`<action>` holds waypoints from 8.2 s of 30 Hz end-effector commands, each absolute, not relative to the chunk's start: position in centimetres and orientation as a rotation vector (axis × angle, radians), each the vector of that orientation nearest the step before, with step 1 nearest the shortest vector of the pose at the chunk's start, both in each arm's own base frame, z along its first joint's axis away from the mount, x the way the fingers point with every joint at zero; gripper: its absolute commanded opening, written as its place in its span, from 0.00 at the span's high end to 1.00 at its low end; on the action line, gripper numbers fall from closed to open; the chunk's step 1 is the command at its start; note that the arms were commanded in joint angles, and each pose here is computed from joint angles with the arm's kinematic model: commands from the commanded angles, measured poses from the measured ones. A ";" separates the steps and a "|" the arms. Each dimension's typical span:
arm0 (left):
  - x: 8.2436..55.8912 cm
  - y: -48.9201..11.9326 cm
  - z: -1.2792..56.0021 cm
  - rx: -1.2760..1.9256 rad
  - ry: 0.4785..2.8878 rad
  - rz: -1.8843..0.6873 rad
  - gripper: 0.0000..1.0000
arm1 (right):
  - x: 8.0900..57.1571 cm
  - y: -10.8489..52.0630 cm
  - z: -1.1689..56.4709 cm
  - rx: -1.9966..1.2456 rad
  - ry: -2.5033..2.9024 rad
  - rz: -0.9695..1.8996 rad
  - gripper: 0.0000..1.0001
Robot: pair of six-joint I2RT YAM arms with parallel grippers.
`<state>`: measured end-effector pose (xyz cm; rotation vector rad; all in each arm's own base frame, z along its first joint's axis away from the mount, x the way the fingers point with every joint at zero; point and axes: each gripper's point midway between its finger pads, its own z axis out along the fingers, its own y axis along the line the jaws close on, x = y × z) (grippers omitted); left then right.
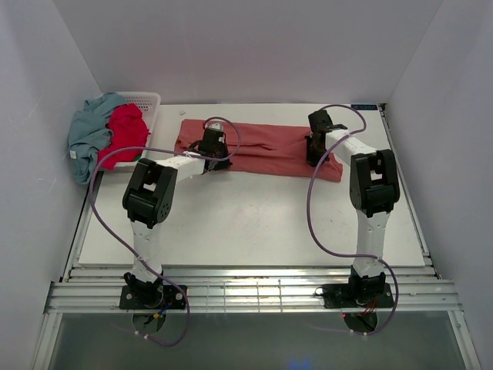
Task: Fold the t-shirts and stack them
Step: Fold the tshirt
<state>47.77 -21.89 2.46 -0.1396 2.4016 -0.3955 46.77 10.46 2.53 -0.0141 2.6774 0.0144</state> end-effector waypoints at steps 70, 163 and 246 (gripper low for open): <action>48.3 -18.1 3.7 -0.222 2.402 -0.280 1.00 | 39.0 19.8 3.1 -0.400 2.731 0.369 0.92; 42.8 -32.0 5.3 0.070 2.415 -0.672 1.00 | 52.8 19.4 4.0 -0.308 2.565 0.365 0.91; 41.2 -10.2 4.2 -0.128 2.509 0.064 1.00 | 40.1 11.2 4.2 -0.096 2.634 -0.076 0.60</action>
